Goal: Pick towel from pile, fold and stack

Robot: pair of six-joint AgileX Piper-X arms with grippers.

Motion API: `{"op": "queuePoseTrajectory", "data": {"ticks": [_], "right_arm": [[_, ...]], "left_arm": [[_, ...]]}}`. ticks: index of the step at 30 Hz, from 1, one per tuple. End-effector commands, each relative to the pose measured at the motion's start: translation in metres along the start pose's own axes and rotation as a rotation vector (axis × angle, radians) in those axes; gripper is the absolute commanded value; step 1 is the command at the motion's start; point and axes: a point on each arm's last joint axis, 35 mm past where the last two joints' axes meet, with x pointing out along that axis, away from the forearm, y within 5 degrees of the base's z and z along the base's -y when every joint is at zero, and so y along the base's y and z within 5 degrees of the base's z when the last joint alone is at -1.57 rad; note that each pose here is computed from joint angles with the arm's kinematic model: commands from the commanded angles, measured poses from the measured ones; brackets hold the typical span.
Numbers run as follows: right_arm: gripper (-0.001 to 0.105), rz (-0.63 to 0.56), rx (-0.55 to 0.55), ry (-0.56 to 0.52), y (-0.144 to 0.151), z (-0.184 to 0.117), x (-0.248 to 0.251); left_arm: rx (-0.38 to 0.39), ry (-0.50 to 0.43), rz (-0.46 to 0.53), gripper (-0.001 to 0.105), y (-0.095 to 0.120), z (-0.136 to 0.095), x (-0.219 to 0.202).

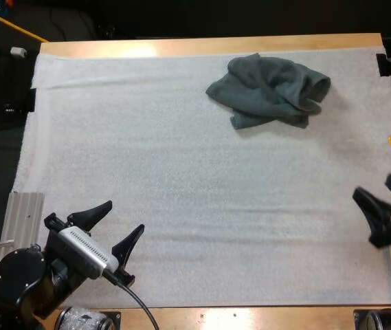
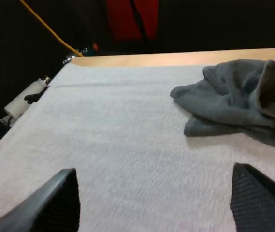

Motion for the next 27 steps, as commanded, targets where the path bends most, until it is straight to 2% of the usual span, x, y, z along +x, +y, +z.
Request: {"op": "queuePoseTrajectory", "data": {"ticks": [1, 9, 13, 18, 22, 27], "right_arm": [[0.064, 0.0, -0.013, -0.013, -0.004, 0.005, 0.006], [0.064, -0.062, 0.046, 0.063, -0.04, 0.014, 0.075], [0.064, -0.063, 0.044, 0.123, -0.044, 0.01, 0.116], [0.064, -0.158, 0.034, 0.206, -0.042, 0.001, 0.176], [0.064, -0.173, 0.074, 0.262, -0.045, -0.002, 0.213], [0.064, -0.214, 0.089, 0.335, -0.061, -0.002, 0.268]], "left_arm": [[0.008, -0.016, -0.01, 0.061, -0.001, 0.003, -0.001], [0.002, -0.009, -0.009, 0.061, -0.001, 0.002, -0.001], [-0.002, 0.0, -0.008, 0.061, -0.001, 0.001, -0.001], [-0.002, -0.001, -0.008, 0.061, -0.001, 0.001, -0.001], [-0.009, -0.001, -0.008, 0.061, -0.001, 0.001, -0.001], [-0.012, -0.001, -0.008, 0.061, -0.001, 0.001, -0.001]]}}
